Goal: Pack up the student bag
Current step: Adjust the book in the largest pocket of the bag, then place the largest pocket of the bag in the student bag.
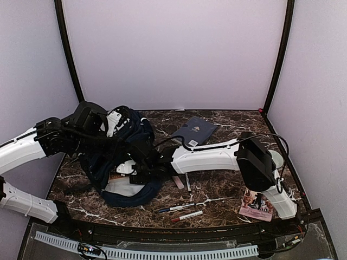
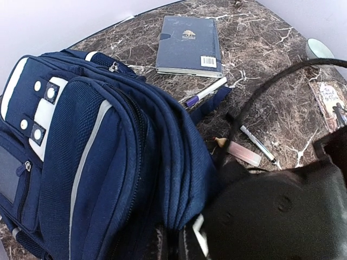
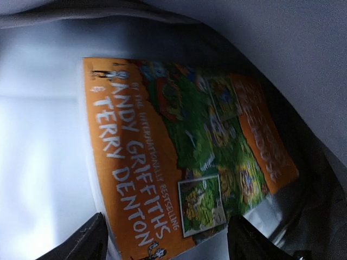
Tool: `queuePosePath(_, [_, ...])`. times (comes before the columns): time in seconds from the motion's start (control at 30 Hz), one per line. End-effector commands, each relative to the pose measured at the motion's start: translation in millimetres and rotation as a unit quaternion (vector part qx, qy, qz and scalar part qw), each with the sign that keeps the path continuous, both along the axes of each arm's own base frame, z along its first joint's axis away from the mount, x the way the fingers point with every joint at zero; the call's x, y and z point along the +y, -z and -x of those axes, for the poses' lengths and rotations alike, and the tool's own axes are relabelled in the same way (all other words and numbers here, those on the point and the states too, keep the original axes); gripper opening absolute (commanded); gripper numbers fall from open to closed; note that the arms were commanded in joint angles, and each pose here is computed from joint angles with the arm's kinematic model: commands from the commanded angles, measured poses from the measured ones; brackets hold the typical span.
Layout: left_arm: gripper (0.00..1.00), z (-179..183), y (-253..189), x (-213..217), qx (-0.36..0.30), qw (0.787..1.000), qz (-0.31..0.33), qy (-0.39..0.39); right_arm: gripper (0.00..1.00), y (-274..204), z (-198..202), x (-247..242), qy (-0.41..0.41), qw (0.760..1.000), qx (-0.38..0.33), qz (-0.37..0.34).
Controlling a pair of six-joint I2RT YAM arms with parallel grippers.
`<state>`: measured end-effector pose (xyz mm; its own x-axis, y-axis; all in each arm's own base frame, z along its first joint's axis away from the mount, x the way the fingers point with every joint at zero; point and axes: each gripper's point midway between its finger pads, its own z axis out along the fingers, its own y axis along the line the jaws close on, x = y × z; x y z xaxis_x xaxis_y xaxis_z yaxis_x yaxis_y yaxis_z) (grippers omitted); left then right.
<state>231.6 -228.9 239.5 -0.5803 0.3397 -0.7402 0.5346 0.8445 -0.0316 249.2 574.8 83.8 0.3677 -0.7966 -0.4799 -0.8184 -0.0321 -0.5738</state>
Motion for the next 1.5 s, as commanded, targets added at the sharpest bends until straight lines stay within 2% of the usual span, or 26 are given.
queuePosePath(0.0, [0.00,5.5,-36.2,-25.8,-0.017,0.996,0.071,0.041,0.75,-32.9,-88.5,-4.6,0.119,0.990,-0.047,-0.062])
queuePosePath(0.17, [0.00,6.9,-33.3,-29.2,-0.009,0.996,0.069,0.049,0.75,-43.4,-115.8,-2.5,0.157,0.981,-0.073,-0.085])
queuePosePath(0.33, [0.00,6.6,-30.9,-29.1,-0.008,0.997,0.064,0.050,0.74,-44.5,-113.2,1.8,0.154,0.982,-0.053,-0.097])
queuePosePath(0.47, [0.00,5.5,-28.1,-27.0,-0.008,0.997,0.060,0.044,0.74,-37.1,-92.5,-0.9,0.129,0.988,0.000,-0.085])
queuePosePath(0.6, [0.00,3.8,-16.6,-22.2,-0.006,0.998,0.047,0.033,0.73,-42.4,-41.2,-16.4,0.068,0.991,0.091,-0.069])
queuePosePath(0.83, [0.00,3.8,14.4,-19.3,0.014,0.999,0.014,0.030,0.74,-49.3,47.0,-88.1,-0.003,0.972,0.233,-0.026])
queuePosePath(0.97, [0.00,6.7,34.7,-20.7,0.032,0.999,0.000,0.038,0.73,-40.7,74.0,-137.0,-0.005,0.962,0.273,0.012])
queuePosePath(1.13, [0.00,8.9,49.8,-22.2,0.045,0.998,-0.004,0.041,0.72,-43.5,74.7,-196.1,0.036,0.955,0.295,0.017])
queuePosePath(1.33, [0.00,11.8,69.9,-27.3,0.065,0.997,-0.003,0.047,0.70,-48.5,50.5,-263.4,0.115,0.942,0.316,-0.002])
queuePosePath(1.47, [0.00,18.7,88.0,-31.5,0.099,0.993,-0.018,0.063,0.70,-51.5,44.4,-307.6,0.147,0.945,0.292,0.014])
